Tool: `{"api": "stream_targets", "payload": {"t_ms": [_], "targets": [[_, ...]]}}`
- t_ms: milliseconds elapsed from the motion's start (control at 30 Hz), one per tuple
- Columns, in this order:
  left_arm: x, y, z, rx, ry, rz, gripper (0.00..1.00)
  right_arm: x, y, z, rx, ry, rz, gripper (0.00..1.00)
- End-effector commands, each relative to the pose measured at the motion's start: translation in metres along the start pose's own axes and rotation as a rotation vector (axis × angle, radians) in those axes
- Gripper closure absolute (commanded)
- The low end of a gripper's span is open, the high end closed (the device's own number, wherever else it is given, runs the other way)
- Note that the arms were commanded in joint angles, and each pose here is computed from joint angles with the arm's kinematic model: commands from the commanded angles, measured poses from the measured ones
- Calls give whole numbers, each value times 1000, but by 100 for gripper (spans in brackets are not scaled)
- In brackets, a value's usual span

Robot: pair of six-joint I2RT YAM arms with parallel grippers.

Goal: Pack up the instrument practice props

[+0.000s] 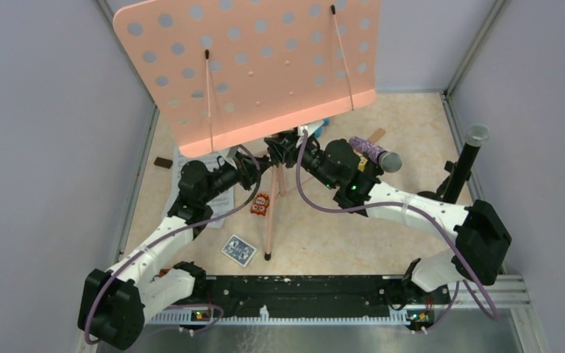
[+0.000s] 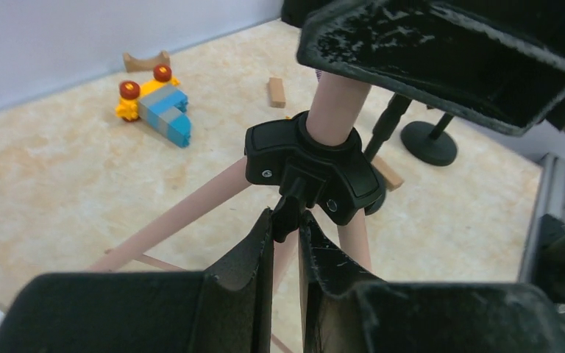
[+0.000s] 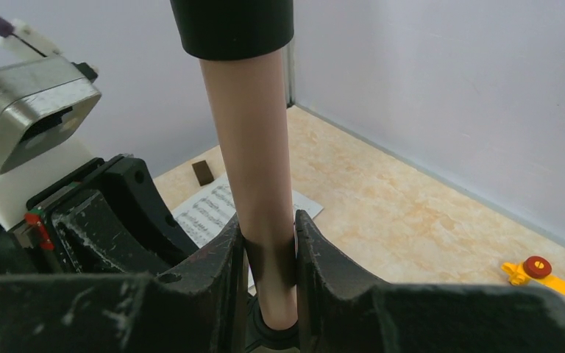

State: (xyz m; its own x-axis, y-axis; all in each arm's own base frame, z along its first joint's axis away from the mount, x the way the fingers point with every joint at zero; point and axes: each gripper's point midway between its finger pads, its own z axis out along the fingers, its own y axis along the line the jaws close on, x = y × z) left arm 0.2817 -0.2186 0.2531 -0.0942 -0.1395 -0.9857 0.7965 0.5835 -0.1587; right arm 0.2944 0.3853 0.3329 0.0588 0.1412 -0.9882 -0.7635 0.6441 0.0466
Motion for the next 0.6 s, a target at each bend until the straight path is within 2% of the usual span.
{"api": "stream_targets", "payload": {"t_ms": [0, 67, 167, 333, 400, 433, 533, 567], "targets": [[18, -15, 7, 3, 109, -328, 100, 61, 20, -13, -46, 227, 145, 100], [20, -17, 9, 4, 141, -409, 100, 60, 20, -14, -45, 230, 143, 100], [24, -23, 12, 19, 205, -501, 95, 59, 19, -15, -40, 230, 138, 100], [27, -33, 12, 58, 284, -566, 85, 59, 18, -15, -38, 232, 132, 100], [29, -34, 10, 63, 302, -555, 75, 60, 18, -16, -38, 234, 131, 100], [30, -33, 9, 59, 310, -546, 68, 60, 18, -16, -38, 235, 131, 100], [29, -32, 4, 65, 322, -492, 56, 59, 18, -17, -38, 232, 130, 100], [27, -32, 2, 67, 319, -468, 48, 58, 18, -17, -37, 231, 128, 100]]}}
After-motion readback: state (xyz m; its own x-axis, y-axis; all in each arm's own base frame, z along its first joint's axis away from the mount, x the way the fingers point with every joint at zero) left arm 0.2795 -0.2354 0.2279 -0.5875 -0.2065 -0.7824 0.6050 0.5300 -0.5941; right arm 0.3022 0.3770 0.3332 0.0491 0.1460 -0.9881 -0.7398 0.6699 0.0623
